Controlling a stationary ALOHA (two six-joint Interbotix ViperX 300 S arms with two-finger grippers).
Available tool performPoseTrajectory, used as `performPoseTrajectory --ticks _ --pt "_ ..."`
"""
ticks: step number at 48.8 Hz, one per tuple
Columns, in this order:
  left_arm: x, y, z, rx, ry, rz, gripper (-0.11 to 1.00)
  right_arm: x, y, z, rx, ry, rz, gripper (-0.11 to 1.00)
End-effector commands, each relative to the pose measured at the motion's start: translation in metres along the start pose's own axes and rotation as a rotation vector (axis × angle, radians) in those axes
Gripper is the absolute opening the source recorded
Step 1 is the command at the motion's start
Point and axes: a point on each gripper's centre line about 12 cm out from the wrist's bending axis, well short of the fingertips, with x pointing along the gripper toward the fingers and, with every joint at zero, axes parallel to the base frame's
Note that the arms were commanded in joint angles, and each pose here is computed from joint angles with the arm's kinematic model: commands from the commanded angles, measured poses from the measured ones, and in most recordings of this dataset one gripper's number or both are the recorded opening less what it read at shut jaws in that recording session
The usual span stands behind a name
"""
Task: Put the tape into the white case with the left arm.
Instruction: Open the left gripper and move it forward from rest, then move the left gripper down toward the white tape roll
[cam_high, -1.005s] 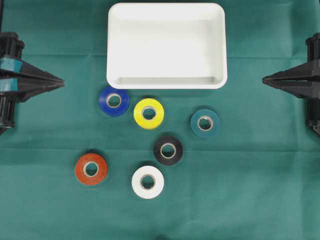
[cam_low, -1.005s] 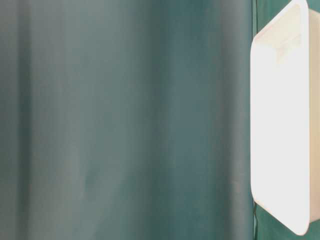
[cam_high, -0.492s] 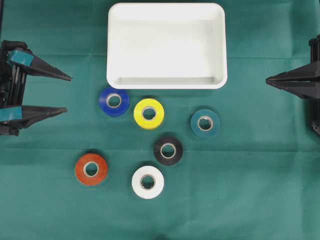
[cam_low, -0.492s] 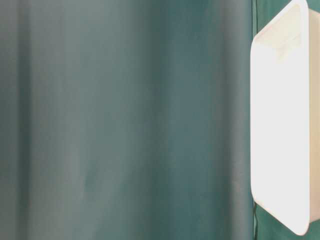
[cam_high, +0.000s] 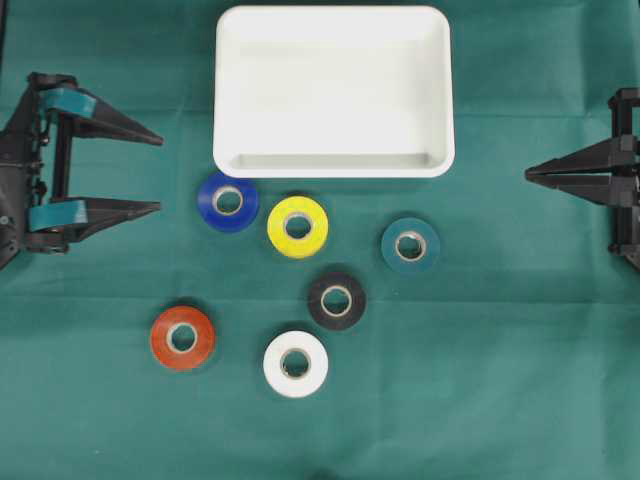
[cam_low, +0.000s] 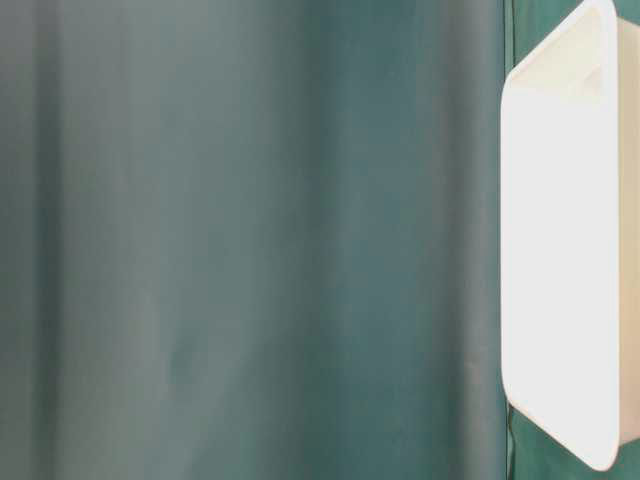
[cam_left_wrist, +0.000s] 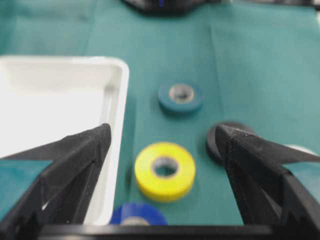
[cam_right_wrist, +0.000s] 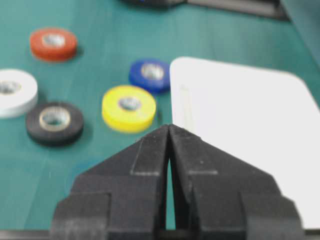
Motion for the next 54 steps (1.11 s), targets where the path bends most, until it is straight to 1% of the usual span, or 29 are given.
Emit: performPoseTrajectory --ticks 1,6,17,21,36,47,54 --pt "0.008 0.001 0.006 -0.004 0.026 0.004 1.0 -0.002 0.0 -0.004 -0.001 0.028 -0.001 -0.1" --pt "0.015 0.001 0.0 -0.003 0.072 0.005 1.0 -0.007 0.0 -0.014 -0.015 0.069 -0.002 -0.09" --pt "0.024 0.001 -0.014 -0.002 0.163 0.004 1.0 -0.016 0.0 -0.041 -0.066 0.158 0.001 -0.09" --pt "0.027 0.001 -0.018 -0.001 0.187 0.004 1.0 -0.018 0.0 -0.046 -0.066 0.169 0.001 -0.09" --pt "0.039 0.001 -0.033 0.0 0.265 0.006 1.0 -0.019 0.0 -0.05 -0.067 0.169 0.001 -0.09" --pt "0.043 0.001 -0.03 0.004 0.267 0.004 1.0 -0.019 0.0 -0.05 -0.067 0.169 0.001 -0.09" --pt "0.042 -0.002 -0.032 0.004 0.282 -0.004 1.0 -0.019 0.0 -0.049 -0.066 0.164 0.002 -0.09"
